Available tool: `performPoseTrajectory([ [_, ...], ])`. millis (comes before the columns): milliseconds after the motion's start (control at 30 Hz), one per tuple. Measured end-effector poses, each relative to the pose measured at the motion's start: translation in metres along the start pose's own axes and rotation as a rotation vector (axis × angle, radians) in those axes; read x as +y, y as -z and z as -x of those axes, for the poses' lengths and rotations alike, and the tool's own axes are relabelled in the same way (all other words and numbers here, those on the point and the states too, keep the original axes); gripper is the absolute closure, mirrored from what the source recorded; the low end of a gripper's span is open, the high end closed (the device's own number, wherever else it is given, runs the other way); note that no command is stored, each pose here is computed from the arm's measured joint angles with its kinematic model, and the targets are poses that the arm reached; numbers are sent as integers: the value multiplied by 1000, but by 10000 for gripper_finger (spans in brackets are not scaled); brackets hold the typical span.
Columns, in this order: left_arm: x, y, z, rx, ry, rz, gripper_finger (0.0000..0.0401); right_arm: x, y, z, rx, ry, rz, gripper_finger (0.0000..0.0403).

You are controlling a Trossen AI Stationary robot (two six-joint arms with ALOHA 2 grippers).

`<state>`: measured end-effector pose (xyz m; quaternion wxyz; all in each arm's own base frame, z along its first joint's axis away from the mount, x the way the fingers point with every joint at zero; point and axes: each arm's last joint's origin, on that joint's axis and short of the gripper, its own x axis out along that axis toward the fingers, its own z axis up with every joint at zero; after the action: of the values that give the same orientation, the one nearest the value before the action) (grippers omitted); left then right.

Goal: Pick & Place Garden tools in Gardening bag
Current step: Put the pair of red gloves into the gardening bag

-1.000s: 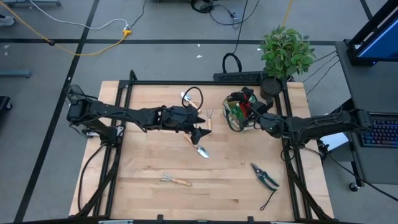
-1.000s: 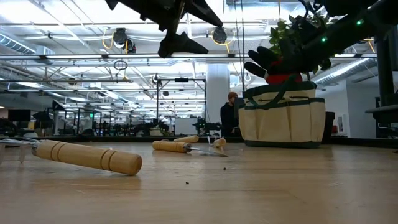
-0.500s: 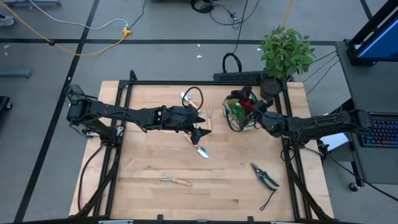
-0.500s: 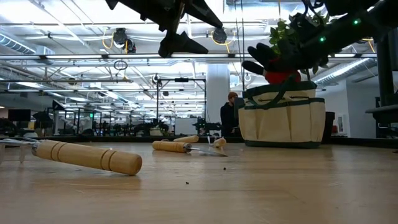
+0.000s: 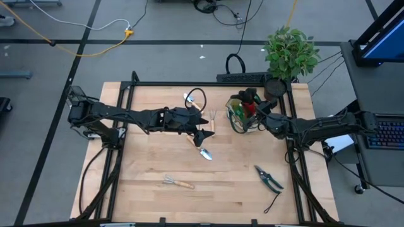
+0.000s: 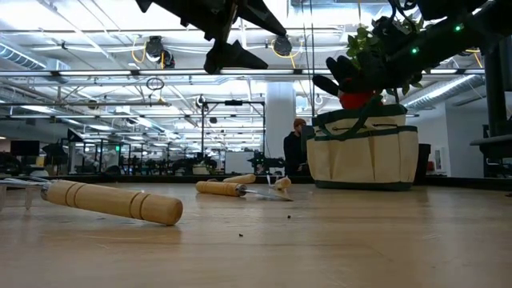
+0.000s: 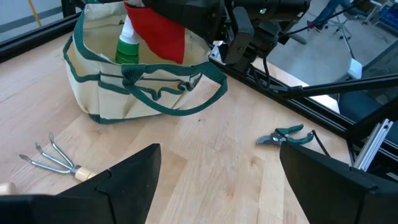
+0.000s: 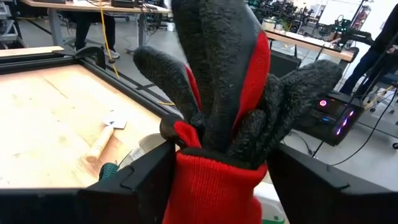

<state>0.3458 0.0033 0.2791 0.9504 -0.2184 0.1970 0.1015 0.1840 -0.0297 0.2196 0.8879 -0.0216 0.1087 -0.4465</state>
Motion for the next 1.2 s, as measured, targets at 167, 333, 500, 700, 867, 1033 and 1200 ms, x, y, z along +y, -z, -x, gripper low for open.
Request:
performPoseTrajectory([
  [167,0,0,0,0,0,0,66,0,1,0,11,-1,5,137],
  [333,0,0,0,1,-1,-1,66,0,2,0,11,0,9,128],
  [500,0,0,0,2,-1,-10,66,0,5,0,33,2,37,128],
  [700,1,0,0,0,-4,-24,66,-1,9,4,67,-8,84,126],
  [867,5,-2,-1,-5,-15,-18,66,-2,9,14,74,-46,111,127],
  [1033,9,-4,-1,-9,-25,-14,66,-6,7,23,71,-74,121,128],
  [1200,12,-5,-1,-13,-32,-10,66,-11,6,31,70,-94,119,129],
])
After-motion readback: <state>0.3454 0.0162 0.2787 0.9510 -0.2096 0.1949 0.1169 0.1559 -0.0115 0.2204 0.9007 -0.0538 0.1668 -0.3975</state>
